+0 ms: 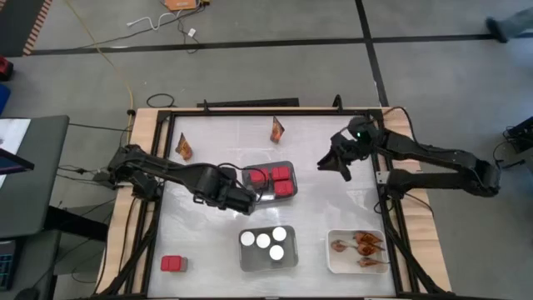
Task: Sort spices by type
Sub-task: Put the white seasoning bottle into the gray bin, then put the red seasoning can into the black bin
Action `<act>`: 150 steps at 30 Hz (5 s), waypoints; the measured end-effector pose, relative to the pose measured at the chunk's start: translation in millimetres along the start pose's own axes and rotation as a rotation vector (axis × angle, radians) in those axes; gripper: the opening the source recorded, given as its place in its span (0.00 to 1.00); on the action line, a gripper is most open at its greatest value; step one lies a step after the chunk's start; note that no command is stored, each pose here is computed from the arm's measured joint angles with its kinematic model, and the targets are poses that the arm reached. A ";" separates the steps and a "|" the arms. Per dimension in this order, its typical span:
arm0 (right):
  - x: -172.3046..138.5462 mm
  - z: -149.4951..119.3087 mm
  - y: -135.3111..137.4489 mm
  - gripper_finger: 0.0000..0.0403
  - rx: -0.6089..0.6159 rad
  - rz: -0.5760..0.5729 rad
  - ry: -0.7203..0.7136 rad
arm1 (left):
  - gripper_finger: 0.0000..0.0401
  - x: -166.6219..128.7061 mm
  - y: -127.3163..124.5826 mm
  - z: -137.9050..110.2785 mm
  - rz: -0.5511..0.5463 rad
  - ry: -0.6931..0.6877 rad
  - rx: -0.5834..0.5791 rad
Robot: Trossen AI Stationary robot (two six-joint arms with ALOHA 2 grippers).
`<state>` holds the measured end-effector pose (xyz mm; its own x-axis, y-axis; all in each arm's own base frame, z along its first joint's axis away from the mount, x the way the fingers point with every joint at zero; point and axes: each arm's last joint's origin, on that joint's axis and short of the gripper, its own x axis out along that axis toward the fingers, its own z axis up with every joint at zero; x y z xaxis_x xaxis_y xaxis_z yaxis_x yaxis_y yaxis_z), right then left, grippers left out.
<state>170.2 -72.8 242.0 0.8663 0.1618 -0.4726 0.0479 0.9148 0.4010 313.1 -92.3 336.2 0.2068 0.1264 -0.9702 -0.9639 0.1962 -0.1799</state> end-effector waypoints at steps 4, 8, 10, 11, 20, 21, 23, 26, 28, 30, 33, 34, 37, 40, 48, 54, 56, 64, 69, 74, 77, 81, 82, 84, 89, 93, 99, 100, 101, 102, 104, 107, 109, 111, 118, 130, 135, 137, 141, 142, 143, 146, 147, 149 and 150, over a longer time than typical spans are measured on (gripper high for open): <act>-9.0 -1.0 -15.7 0.30 -0.069 -0.017 0.031 | 0.48 -1.0 -7.7 -4.5 -0.040 0.001 0.016; -22.6 3.3 -20.3 0.28 -0.202 -0.067 0.038 | 0.48 -5.9 -13.9 -12.9 -0.130 0.005 -0.036; -26.7 4.7 -20.3 0.27 -0.233 -0.079 0.034 | 0.48 -7.1 -15.5 -21.1 -0.156 0.020 -0.079; -28.0 5.4 -20.3 0.27 -0.238 -0.083 0.028 | 0.48 -8.0 -15.9 -25.9 -0.167 0.029 -0.108; -29.0 0.2 -20.5 0.27 -0.289 -0.077 0.074 | 0.48 -15.9 -33.2 -66.6 -0.318 0.075 -0.226; -28.9 0.2 -20.4 0.27 -0.278 -0.077 0.074 | 0.48 -16.0 -36.8 -70.1 -0.330 0.093 -0.221; -28.8 -0.1 -20.2 0.27 -0.250 -0.077 0.076 | 0.48 -19.5 -42.2 -74.1 -0.353 0.121 -0.208; -28.7 -0.1 -20.2 0.27 -0.236 -0.077 0.075 | 0.48 -26.3 -50.6 -84.1 -0.378 0.214 -0.181; -28.4 0.2 -20.4 0.27 -0.237 -0.077 0.074 | 0.48 -30.8 -53.5 -91.1 -0.384 0.252 -0.160; -28.4 0.5 -20.5 0.27 -0.239 -0.078 0.071 | 0.48 -27.5 -56.8 -97.9 -0.366 0.273 -0.149; -28.4 0.4 -20.5 0.27 -0.232 -0.078 0.071 | 0.48 -14.2 -61.5 -109.4 -0.320 0.302 -0.134; -28.5 0.4 -20.6 0.27 -0.224 -0.079 0.071 | 0.48 -8.2 -62.8 -112.4 -0.297 0.305 -0.133; -28.5 0.6 -20.7 0.27 -0.209 -0.080 0.069 | 0.48 7.5 -67.5 -119.1 -0.243 0.327 -0.135; -28.6 0.6 -20.8 0.27 -0.202 -0.083 0.069 | 0.48 20.0 -71.0 -123.3 -0.211 0.321 -0.140; -28.6 0.4 -20.8 0.27 -0.171 -0.085 0.069 | 0.48 57.9 -79.3 -134.6 -0.119 0.286 -0.157; -28.6 0.4 -20.9 0.27 -0.171 -0.086 0.069 | 0.48 81.3 -83.2 -140.4 -0.065 0.265 -0.189; -28.6 0.4 -20.9 0.27 -0.171 -0.087 0.070 | 0.50 84.3 -83.2 -141.0 -0.058 0.260 -0.196; -28.6 0.2 -21.0 0.27 -0.171 -0.088 0.071 | 0.52 100.3 -85.2 -143.5 -0.039 0.225 -0.217; -28.7 -0.3 -20.9 0.27 -0.168 -0.087 0.075 | 0.53 107.2 -87.1 -141.4 -0.041 0.181 -0.254; -28.6 -0.4 -20.9 0.27 -0.168 -0.087 0.076 | 0.53 107.3 -86.3 -140.3 -0.035 0.167 -0.283; -28.7 -0.4 -20.9 0.27 -0.168 -0.087 0.076 | 0.53 107.3 -85.3 -140.3 -0.026 0.162 -0.281; -28.6 -0.4 -20.9 0.27 -0.169 -0.087 0.076 | 0.53 115.0 -83.8 -141.4 -0.026 0.162 -0.282; -28.6 -0.4 -20.9 0.27 -0.169 -0.087 0.076 | 0.53 116.1 -83.4 -141.6 -0.021 0.159 -0.281; -28.7 -0.4 -20.9 0.27 -0.168 -0.087 0.076 | 0.53 116.3 -83.4 -141.5 -0.022 0.155 -0.281; -28.7 -0.4 -20.9 0.27 -0.168 -0.087 0.076 | 0.53 121.4 -85.0 -142.6 -0.026 0.146 -0.268; -28.6 -0.4 -20.9 0.27 -0.168 -0.087 0.076 | 0.53 121.8 -86.5 -143.2 -0.041 0.153 -0.245; -28.6 -0.4 -20.9 0.27 -0.168 -0.086 0.076 | 0.54 122.0 -85.9 -143.0 -0.034 0.149 -0.244; -28.6 -0.4 -20.9 0.27 -0.168 -0.087 0.076 | 0.54 122.0 -86.0 -143.1 -0.035 0.150 -0.243; -28.6 -0.4 -20.9 0.27 -0.168 -0.087 0.076 | 0.55 122.0 -86.0 -143.1 -0.036 0.150 -0.243; -28.7 -0.4 -20.9 0.27 -0.168 -0.087 0.076 | 0.56 122.0 -86.2 -143.1 -0.038 0.151 -0.241; -28.6 -0.4 -20.9 0.27 -0.168 -0.087 0.076 | 0.58 121.9 -87.0 -143.4 -0.046 0.154 -0.227; -28.6 -0.4 -20.9 0.27 -0.168 -0.086 0.076 | 0.63 121.7 -89.0 -143.9 -0.068 0.162 -0.199; -28.7 -0.4 -20.9 0.27 -0.168 -0.086 0.076 | 0.66 121.7 -88.7 -143.8 -0.064 0.161 -0.201; -28.6 -0.4 -20.9 0.27 -0.168 -0.086 0.076 | 0.69 121.8 -88.0 -143.6 -0.056 0.159 -0.213; -28.6 -0.4 -20.9 0.27 -0.166 -0.086 0.076 | 0.71 120.1 -87.9 -143.2 -0.050 0.159 -0.231; -28.7 -0.5 -20.9 0.27 -0.139 -0.087 0.075 | 0.71 85.1 -86.7 -135.7 -0.002 0.135 -0.189; -28.7 -0.4 -20.9 0.27 -0.118 -0.088 0.074 | 0.71 56.8 -85.6 -128.9 0.004 0.131 -0.140; -28.6 -0.4 -20.9 0.27 -0.107 -0.088 0.074 | 0.71 43.3 -84.1 -125.2 0.003 0.130 -0.089; -28.6 -0.4 -20.9 0.27 -0.068 -0.090 0.071 | 0.71 25.1 -71.9 -113.9 0.042 0.105 -0.027; -28.6 -0.4 -20.9 0.27 -0.057 -0.091 0.071 | 0.71 22.3 -69.9 -109.9 0.040 0.095 -0.002; -28.7 -0.3 -21.1 0.27 -0.043 -0.095 0.070 | 0.71 17.6 -68.2 -105.6 0.021 0.078 0.046; -28.7 0.1 -21.5 0.27 0.005 -0.114 0.065 | 0.71 2.9 -66.6 -86.2 -0.042 0.013 0.262; -28.7 0.3 -21.6 0.27 0.020 -0.116 0.062 | 0.71 -1.0 -66.2 -78.7 -0.052 -0.008 0.329; -28.5 1.3 -21.7 0.27 0.056 -0.118 0.051 | 0.71 -7.2 -65.8 -64.5 -0.065 -0.047 0.467; -28.5 1.6 -21.7 0.27 0.078 -0.119 0.047 | 0.71 -9.9 -65.8 -56.7 -0.070 -0.067 0.525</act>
<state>145.3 -97.8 248.0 0.8280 0.0728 -0.5560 0.1889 0.8974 0.3987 365.0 -161.6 348.4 0.2941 0.1539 -0.9433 -0.7374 0.6644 -0.1215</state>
